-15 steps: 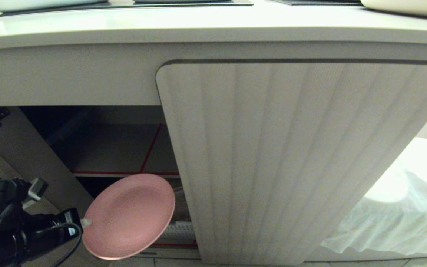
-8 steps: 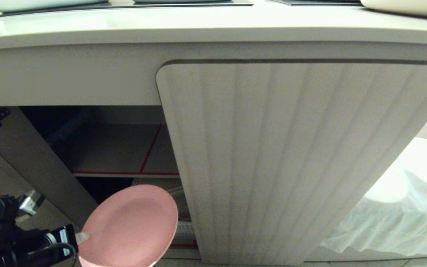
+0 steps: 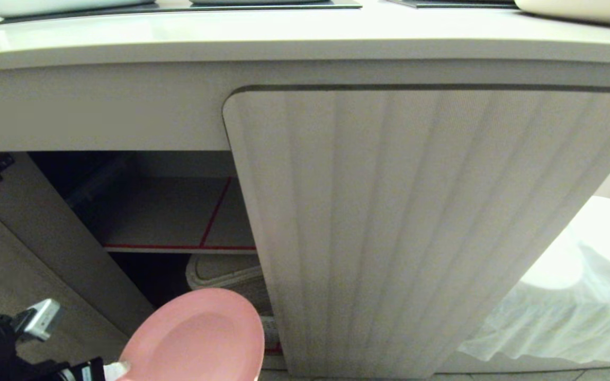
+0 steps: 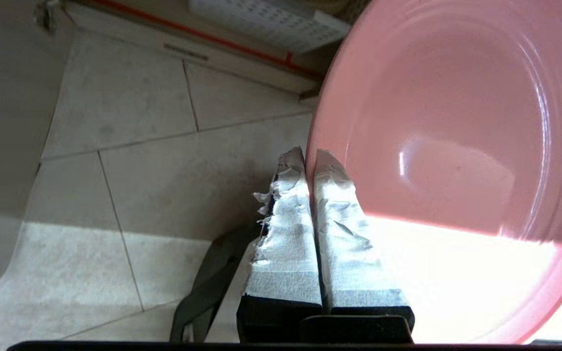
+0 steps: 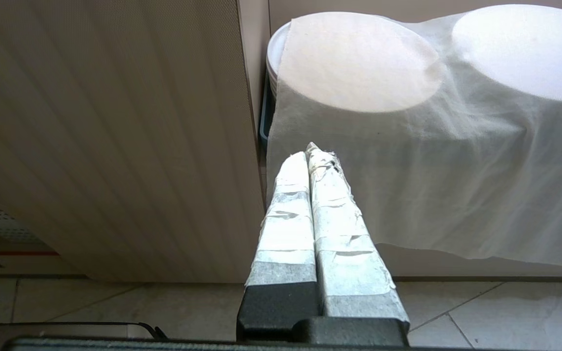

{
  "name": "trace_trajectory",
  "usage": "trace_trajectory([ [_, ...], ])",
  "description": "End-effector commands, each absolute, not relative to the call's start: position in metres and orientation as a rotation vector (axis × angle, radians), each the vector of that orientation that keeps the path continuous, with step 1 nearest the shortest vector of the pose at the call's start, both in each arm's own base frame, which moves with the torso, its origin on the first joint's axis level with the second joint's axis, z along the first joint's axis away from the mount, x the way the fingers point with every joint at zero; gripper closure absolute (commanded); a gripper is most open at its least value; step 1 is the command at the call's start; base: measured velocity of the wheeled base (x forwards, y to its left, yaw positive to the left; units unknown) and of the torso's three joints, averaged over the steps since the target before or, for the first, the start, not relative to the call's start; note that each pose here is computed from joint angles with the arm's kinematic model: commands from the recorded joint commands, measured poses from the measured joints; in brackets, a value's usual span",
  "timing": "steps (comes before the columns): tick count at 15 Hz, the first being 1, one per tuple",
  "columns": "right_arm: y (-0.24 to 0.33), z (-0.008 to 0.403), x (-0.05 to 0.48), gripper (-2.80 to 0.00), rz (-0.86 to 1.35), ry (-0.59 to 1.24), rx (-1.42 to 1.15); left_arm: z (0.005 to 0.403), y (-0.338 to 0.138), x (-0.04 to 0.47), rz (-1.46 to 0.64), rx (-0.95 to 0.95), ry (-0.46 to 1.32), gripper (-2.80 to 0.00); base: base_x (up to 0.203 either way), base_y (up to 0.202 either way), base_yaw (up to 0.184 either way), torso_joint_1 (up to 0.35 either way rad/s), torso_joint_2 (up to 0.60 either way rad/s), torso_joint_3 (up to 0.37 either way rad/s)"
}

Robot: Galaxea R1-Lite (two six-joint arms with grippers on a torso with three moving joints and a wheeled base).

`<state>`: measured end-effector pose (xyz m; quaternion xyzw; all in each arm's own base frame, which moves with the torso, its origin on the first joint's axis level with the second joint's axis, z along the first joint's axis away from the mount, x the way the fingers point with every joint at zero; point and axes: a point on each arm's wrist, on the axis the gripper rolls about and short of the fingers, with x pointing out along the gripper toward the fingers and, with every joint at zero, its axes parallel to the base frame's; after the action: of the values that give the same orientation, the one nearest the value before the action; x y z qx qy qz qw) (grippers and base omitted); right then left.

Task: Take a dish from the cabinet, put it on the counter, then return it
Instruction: Place it on the table

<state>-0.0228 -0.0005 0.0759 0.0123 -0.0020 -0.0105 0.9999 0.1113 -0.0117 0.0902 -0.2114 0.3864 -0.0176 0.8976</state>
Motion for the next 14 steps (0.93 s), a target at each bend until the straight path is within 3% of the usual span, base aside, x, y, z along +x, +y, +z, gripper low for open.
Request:
trace_trajectory([
  [1,0.000,0.076,-0.023,0.00,-0.022,-0.005,0.025,0.086,-0.011,0.099,-0.040,-0.439,0.797,0.00,0.000,0.000,0.000,0.000,0.00,0.000],
  [14,0.000,0.076,-0.023,0.00,-0.021,-0.005,0.025,0.074,-0.008,0.056,-0.032,-0.411,0.851,0.00,0.000,0.000,0.000,0.000,0.00,0.000],
])
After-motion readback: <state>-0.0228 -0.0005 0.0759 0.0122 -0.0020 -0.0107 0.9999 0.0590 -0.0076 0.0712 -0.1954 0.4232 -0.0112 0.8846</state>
